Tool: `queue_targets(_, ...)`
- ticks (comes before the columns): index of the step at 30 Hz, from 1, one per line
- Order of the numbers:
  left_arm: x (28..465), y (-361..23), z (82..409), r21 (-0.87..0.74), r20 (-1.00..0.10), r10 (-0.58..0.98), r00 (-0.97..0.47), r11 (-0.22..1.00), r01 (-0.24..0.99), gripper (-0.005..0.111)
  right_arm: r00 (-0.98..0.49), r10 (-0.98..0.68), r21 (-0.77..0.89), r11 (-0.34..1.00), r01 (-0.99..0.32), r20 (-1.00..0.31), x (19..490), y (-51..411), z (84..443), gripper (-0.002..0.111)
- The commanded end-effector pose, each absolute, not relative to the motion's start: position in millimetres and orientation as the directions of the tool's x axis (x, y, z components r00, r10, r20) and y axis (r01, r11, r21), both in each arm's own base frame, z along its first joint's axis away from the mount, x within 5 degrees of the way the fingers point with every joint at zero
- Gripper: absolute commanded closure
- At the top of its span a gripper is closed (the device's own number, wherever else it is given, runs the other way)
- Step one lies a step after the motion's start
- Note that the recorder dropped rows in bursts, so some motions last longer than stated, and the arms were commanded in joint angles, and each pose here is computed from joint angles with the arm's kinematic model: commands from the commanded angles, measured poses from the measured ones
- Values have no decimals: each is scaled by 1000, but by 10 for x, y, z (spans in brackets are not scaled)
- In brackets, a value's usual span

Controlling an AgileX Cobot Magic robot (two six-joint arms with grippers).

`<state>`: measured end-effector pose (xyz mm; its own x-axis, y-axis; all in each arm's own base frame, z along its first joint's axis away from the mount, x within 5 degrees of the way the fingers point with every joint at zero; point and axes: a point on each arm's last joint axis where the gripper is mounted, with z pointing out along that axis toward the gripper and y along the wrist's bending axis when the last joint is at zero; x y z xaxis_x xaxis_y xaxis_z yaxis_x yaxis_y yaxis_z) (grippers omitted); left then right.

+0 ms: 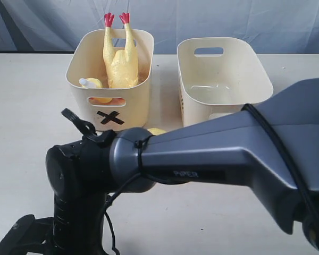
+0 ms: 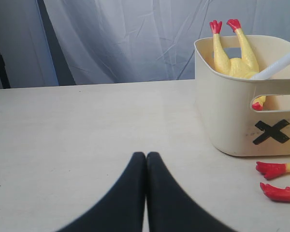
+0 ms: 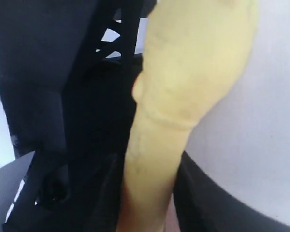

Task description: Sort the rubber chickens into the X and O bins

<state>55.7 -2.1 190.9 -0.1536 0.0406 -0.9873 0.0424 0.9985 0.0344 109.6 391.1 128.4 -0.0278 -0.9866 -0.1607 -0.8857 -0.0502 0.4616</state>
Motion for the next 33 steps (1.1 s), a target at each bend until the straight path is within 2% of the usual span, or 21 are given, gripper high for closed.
queue_targets(1,555,-24,1921,22,-989,29,-144,999,46,107,22,-982,389,-94,-917,-186,1145,3890,1359,80)
queue_targets(11,555,-24,1921,22,-989,29,-144,999,46,107,73,-960,205,-132,-970,-272,1252,3858,1736,80)
queue_targets(21,555,-24,1921,22,-989,29,-144,999,46,107,32,-922,-115,14,-993,-387,1465,3734,2371,80)
queue_targets(27,555,-24,1921,22,-989,29,-144,999,46,107,69,-903,-332,84,-940,-423,1588,3565,2789,80)
queue_targets(33,555,-24,1921,22,-989,29,-144,999,46,107,53,-859,-462,221,-859,-509,1647,3354,3247,80)
